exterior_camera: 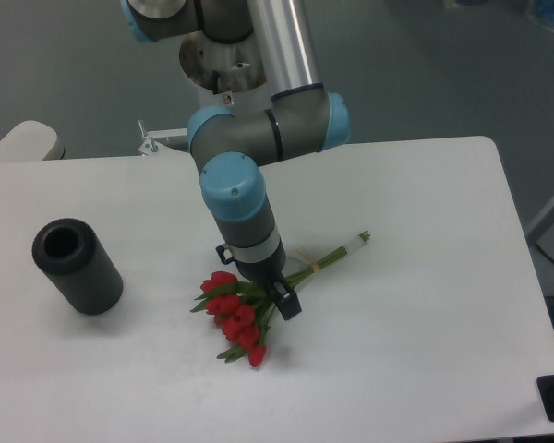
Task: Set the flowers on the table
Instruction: 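Open the gripper to release the tulip stems, then raise the open gripper up and away from the tulips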
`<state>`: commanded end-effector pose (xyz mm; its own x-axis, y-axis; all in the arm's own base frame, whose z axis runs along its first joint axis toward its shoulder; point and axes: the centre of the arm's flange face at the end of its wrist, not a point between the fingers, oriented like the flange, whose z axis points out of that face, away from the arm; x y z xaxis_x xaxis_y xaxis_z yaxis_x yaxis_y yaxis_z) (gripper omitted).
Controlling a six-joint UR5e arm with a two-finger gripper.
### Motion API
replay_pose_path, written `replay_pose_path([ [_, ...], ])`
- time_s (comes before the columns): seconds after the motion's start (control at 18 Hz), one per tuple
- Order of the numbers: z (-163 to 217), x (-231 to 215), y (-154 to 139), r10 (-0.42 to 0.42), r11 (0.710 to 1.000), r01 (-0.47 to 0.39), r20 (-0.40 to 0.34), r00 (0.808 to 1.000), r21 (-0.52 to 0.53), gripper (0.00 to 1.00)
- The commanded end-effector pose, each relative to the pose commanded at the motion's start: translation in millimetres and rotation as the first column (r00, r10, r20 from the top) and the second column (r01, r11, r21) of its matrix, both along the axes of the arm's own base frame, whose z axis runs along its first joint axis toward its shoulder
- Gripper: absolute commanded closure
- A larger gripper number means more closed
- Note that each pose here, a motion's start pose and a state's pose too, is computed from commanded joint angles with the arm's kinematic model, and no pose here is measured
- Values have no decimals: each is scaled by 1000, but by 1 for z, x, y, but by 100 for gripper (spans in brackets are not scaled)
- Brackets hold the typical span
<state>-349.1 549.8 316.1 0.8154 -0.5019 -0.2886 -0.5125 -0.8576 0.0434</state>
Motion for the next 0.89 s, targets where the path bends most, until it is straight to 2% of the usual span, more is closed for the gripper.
replay_pose_path([
  [0.11,25,-11,7,3,1000,-3,20,1000,11,0],
  [0.28,67,-37,9,14,997,-21,103,995,70,0],
  [0.44,96,-70,-3,38,988,-60,152,988,141,0],
  [0.61,100,-93,-26,-47,993,29,150,988,116,0],
  [0.89,101,-118,-52,-97,992,85,145,985,91,0],
])
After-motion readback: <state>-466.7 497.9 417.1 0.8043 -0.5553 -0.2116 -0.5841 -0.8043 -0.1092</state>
